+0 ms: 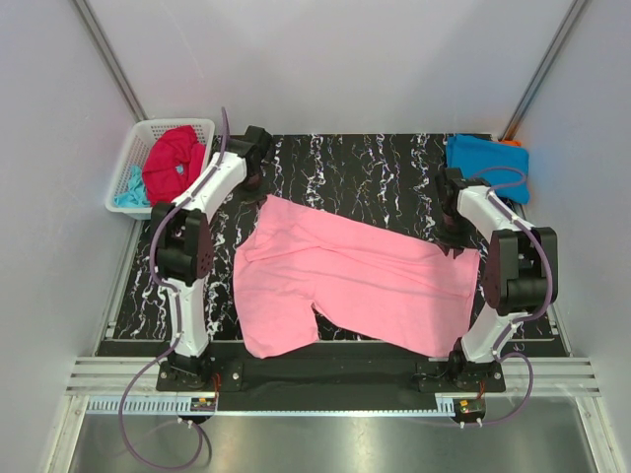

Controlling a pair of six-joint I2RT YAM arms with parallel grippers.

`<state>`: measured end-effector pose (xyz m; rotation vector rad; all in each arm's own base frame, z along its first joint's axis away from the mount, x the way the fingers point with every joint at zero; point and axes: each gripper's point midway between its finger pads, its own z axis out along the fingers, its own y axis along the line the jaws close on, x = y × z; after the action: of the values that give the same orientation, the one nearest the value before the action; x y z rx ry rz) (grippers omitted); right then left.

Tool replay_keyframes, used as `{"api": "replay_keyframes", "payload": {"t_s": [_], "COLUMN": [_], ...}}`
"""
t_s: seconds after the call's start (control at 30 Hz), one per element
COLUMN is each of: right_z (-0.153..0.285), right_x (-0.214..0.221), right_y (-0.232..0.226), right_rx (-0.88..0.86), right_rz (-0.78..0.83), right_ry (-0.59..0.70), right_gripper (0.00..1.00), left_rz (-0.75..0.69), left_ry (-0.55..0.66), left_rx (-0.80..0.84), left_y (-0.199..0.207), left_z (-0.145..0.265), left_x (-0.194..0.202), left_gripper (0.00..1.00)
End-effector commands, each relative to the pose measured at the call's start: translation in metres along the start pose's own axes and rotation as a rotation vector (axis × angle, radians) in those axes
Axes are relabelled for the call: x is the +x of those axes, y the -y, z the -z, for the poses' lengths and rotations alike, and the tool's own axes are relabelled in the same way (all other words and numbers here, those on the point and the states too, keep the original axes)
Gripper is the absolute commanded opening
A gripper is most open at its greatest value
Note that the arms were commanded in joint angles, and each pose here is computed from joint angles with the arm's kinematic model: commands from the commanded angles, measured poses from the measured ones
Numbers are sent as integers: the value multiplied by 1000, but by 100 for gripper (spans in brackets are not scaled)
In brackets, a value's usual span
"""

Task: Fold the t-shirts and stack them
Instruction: Fold the tshirt

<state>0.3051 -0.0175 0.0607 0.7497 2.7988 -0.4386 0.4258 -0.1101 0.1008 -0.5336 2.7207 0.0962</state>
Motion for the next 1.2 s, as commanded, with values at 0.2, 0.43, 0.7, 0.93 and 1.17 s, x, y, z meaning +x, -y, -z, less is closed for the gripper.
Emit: {"api": "replay_keyframes", "payload": {"t_s": [0.2, 0.43, 0.7, 0.93, 1.17], "right_z": [-5, -13, -26, -41, -52], "right_x": [12, 23, 31, 15, -27], "right_y": [-25, -44, -74, -106, -142], "right_rx": [-110, -152, -249, -302, -336], "right_rz": [15, 33, 88, 145, 194], "right_ry": [-32, -73, -140, -163, -129], "right_gripper": [35, 36, 38, 40, 41], "left_rz": [-133, -189, -161, -116, -24], "left_ry": [-114, -182, -117, -98, -75], "left_rx": [159, 152, -20, -135, -119], "left_y": [48, 62, 41, 24, 10], "left_z": [-23, -54, -79, -97, -98], "left_x": [21, 44, 34, 19, -12], "left_gripper": [16, 16, 16, 16, 16]}}
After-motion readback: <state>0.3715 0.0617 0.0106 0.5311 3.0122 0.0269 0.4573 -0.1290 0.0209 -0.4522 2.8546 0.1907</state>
